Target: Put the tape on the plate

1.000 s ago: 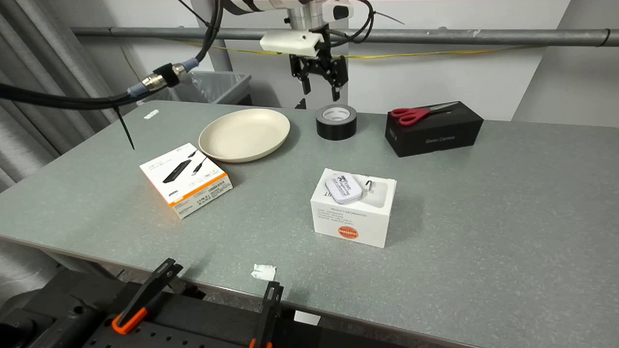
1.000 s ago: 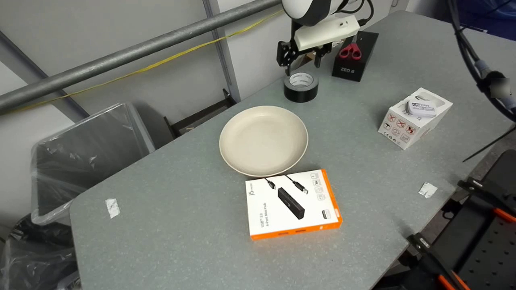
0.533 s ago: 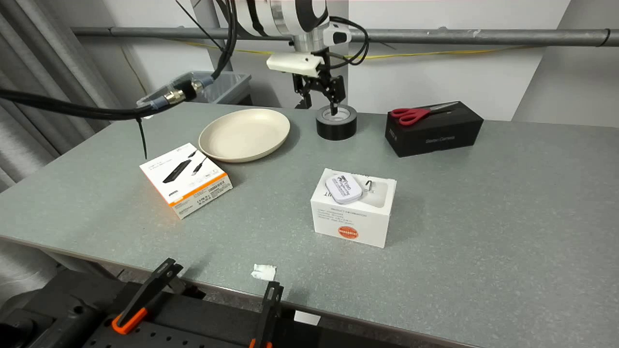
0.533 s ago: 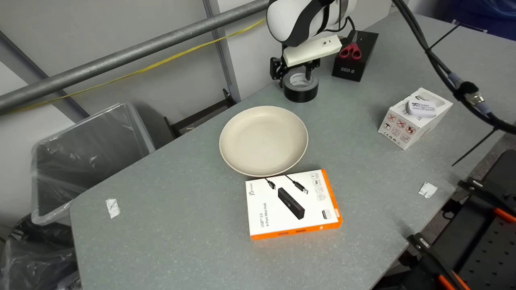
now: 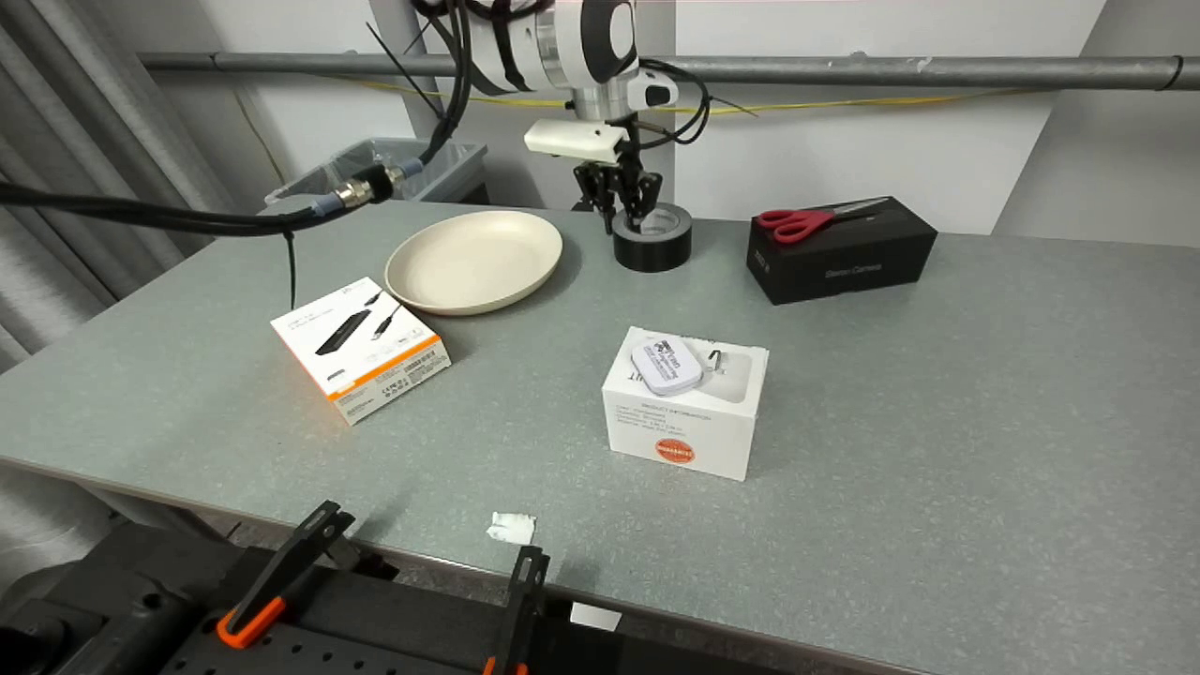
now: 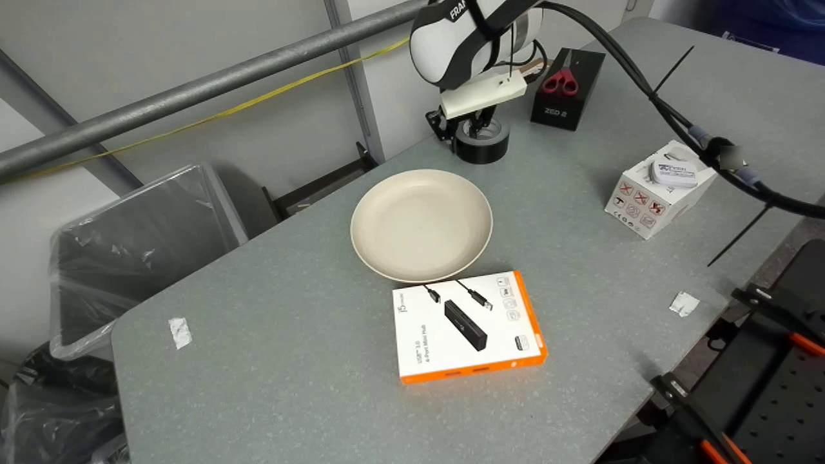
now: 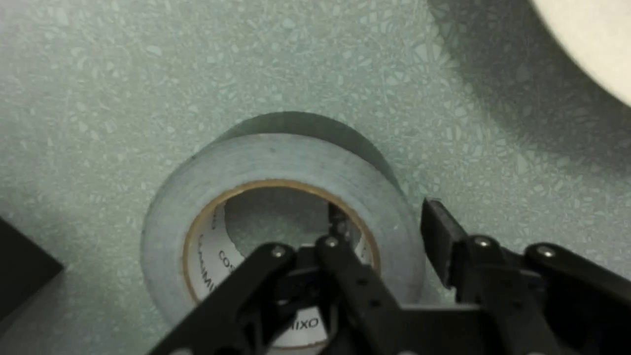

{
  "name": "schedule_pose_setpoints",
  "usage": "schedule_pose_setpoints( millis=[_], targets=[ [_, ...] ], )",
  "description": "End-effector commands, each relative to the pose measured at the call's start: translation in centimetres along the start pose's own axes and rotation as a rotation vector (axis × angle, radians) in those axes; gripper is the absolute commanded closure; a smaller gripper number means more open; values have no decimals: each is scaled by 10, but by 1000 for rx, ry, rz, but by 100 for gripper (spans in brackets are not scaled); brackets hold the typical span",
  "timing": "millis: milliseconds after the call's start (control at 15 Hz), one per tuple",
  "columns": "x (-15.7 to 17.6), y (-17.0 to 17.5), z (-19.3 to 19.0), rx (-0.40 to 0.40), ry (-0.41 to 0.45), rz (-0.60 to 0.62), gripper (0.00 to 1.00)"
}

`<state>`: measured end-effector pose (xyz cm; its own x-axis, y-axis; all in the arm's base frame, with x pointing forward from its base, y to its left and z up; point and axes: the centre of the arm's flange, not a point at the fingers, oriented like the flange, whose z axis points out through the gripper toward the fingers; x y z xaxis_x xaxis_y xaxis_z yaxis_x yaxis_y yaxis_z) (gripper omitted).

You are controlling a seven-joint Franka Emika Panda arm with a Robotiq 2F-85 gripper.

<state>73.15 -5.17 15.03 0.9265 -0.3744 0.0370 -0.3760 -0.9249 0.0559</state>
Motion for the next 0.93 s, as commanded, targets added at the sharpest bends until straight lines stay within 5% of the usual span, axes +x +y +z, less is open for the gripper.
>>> schedule_pose_setpoints(
  millis=[0, 133, 533, 867],
  targets=[
    [14, -13, -19, -4, 8, 32, 86],
    [3, -15, -49, 15, 37, 14, 97],
    [-70, -61, -123, 47, 186, -209, 94],
    [-135, -126, -112, 69, 185, -403, 94]
  ],
)
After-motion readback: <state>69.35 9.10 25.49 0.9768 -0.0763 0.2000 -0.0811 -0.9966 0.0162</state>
